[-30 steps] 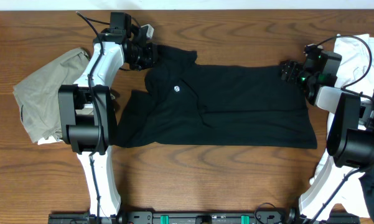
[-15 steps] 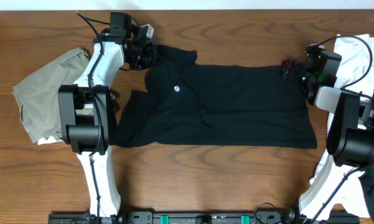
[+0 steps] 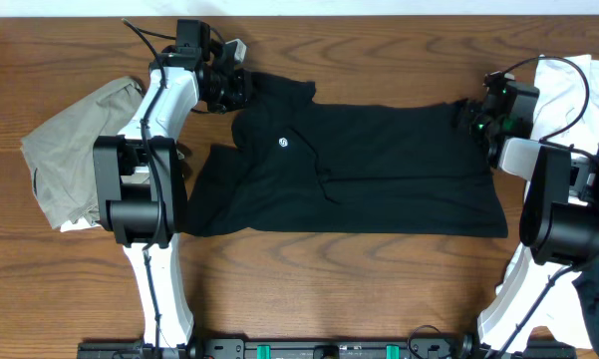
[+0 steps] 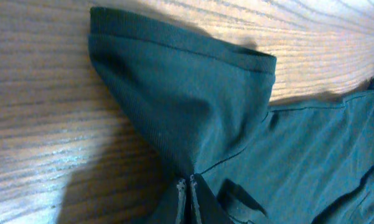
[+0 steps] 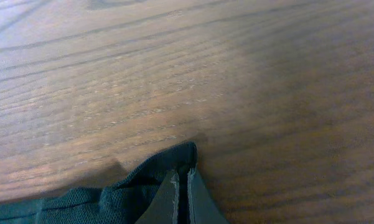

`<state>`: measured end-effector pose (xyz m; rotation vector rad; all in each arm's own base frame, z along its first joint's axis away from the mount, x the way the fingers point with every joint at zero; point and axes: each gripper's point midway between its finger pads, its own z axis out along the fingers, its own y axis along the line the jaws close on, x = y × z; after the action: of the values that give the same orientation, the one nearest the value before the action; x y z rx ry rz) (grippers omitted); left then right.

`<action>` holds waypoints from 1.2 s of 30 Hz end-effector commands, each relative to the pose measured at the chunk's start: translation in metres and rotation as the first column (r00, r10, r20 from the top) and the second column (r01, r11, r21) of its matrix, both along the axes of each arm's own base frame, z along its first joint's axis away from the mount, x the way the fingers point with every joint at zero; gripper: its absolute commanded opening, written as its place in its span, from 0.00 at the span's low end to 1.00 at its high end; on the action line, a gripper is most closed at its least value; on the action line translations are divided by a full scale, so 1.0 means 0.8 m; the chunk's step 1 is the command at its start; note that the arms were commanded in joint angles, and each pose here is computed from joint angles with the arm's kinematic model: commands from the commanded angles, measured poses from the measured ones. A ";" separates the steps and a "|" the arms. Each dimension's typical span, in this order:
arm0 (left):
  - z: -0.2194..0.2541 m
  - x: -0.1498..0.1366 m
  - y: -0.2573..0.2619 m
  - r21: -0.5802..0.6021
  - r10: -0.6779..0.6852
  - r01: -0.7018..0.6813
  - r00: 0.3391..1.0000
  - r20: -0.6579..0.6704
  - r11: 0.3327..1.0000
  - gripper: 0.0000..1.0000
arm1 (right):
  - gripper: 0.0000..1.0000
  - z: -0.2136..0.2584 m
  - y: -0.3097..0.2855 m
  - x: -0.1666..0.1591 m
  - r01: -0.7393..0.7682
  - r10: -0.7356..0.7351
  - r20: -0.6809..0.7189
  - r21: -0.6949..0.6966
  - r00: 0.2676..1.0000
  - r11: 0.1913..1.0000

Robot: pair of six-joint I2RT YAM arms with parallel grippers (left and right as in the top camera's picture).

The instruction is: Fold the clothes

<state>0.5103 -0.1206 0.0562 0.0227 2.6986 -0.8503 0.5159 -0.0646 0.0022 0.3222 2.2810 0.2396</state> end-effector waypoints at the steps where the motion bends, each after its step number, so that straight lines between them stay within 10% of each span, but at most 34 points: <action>1: 0.022 0.004 0.007 -0.009 0.014 -0.014 1.000 0.020 1.000 0.06 | 0.01 -0.002 -0.037 -0.015 0.134 -0.137 -0.050 -0.061 0.989 0.989; 36: 0.090 -0.055 0.047 -0.180 0.078 -0.107 0.984 -0.160 0.978 0.06 | 0.02 0.081 -0.064 -0.107 0.205 -0.210 -0.227 -0.047 0.951 0.978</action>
<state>0.4638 -0.0903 0.1103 -0.2046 2.7562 -1.1149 0.4371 -0.1077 0.0636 0.5617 2.4545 0.0902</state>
